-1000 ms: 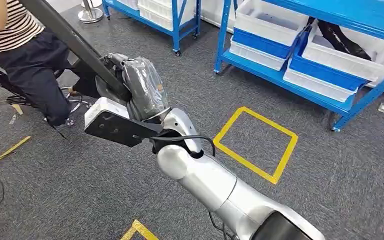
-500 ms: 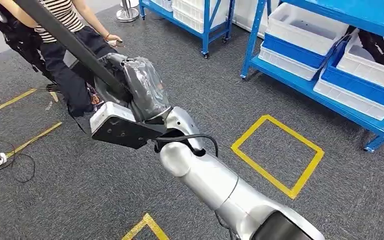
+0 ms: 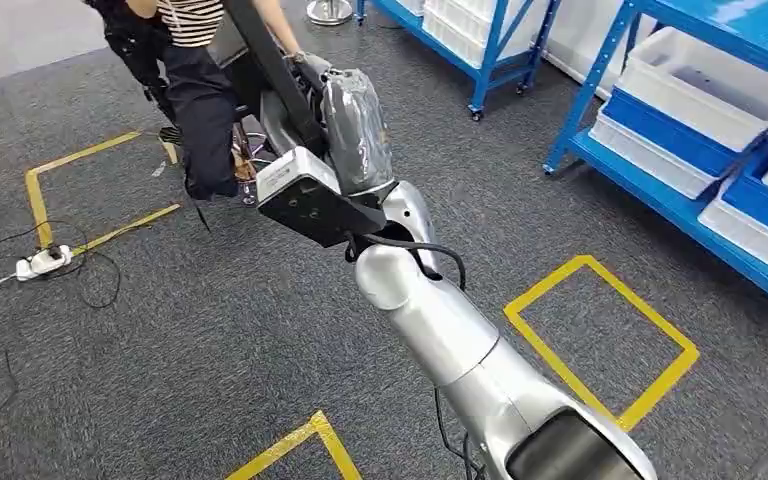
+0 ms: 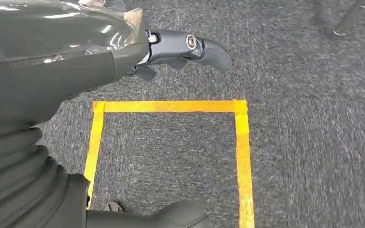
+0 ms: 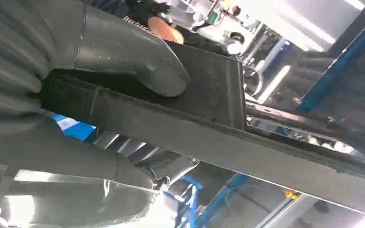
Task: Take the parts from the cabinet and place them on the table.
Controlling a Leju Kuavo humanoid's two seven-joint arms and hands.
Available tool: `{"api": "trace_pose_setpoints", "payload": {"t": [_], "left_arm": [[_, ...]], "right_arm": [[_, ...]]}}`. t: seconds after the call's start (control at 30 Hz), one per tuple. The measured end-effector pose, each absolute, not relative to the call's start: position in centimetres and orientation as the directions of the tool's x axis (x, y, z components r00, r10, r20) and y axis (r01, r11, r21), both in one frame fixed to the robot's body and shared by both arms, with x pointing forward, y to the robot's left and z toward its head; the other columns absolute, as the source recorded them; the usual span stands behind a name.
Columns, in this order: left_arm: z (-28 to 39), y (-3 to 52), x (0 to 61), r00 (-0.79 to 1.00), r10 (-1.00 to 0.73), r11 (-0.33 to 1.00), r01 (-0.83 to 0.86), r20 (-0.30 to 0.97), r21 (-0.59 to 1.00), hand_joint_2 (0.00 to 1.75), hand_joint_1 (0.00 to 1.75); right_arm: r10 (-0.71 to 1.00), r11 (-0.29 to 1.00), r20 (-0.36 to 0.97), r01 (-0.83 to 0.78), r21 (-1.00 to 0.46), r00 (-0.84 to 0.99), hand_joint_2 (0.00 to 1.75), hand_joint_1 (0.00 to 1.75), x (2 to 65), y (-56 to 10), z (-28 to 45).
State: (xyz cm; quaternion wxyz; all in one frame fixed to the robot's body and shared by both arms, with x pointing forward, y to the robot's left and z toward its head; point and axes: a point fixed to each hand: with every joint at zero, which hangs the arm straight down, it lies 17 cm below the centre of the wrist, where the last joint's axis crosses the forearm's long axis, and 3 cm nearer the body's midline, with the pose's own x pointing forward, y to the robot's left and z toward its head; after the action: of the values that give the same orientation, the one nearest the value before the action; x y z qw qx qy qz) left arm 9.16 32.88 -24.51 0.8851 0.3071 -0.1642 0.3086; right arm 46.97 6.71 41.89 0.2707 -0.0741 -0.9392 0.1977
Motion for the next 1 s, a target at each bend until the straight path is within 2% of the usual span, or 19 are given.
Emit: {"api": "trace_pose_setpoints", "payload": {"t": [0.33, 0.83, 1.0], "left_arm": [[-24.7, 32.4, 8.9, 0.774, 0.442, 0.638, -0.627, 0.454, 0.447, 1.75, 0.00], [-24.9, 32.7, 8.8, 0.784, 0.443, 0.643, -0.615, 0.434, 0.455, 1.75, 0.00], [-24.9, 32.6, 7.8, 0.806, 0.451, 0.635, -0.592, 0.385, 0.496, 1.75, 0.00]], "right_arm": [[0.382, 0.882, 0.511, 0.139, -0.450, -0.770, 1.75, 1.75, 49.4, 3.3, 38.3], [0.414, 0.883, 0.584, 0.153, -0.443, -0.698, 1.75, 1.75, 48.8, 0.4, 35.1], [0.421, 0.877, 0.588, 0.145, -0.458, -0.691, 1.75, 1.75, 48.5, 0.3, 34.3]]}}
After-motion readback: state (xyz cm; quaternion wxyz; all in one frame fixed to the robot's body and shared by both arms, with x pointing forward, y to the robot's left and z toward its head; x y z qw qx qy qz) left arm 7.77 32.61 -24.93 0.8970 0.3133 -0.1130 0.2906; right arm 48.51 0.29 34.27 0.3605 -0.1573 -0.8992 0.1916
